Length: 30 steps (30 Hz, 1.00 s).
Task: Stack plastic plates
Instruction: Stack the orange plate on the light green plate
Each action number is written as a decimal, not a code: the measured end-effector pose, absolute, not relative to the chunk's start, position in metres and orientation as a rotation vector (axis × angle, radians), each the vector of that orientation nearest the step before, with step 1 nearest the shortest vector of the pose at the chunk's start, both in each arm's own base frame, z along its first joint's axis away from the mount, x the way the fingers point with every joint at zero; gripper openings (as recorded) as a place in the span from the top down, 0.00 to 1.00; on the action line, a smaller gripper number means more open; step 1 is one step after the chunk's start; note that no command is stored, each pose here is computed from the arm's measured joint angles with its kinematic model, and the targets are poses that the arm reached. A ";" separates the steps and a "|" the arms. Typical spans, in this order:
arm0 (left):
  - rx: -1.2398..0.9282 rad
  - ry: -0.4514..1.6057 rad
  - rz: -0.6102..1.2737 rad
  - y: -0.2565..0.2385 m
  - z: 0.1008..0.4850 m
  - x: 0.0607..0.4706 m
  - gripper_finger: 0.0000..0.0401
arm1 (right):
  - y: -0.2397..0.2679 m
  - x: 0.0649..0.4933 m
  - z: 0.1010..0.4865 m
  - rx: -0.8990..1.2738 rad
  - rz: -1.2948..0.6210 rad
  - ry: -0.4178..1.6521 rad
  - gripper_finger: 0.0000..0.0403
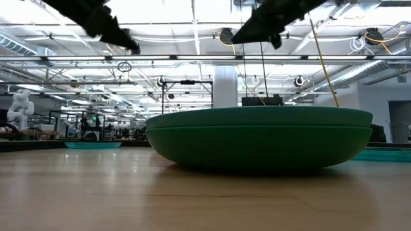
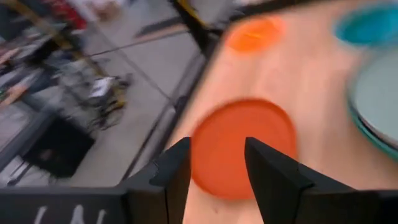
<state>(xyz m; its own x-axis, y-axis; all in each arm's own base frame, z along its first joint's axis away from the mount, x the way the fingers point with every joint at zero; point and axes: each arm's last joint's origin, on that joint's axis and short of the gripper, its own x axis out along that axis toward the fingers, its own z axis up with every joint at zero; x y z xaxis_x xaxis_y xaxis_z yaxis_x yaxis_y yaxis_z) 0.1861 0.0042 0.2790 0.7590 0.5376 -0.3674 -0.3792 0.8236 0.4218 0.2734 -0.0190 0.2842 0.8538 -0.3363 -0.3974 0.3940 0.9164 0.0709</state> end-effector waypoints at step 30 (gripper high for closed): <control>0.315 0.530 0.570 0.011 0.283 0.177 0.61 | -0.170 0.357 0.192 0.627 -0.741 0.873 0.79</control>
<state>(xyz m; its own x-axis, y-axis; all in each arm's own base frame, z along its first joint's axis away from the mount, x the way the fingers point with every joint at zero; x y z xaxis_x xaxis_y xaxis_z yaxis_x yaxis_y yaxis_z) 0.1765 0.0109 0.2833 0.7143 0.5842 -0.3853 -0.4266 0.8000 0.4220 0.3574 -0.1702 0.1922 0.4322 -0.3106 -0.8466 0.7847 0.5922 0.1834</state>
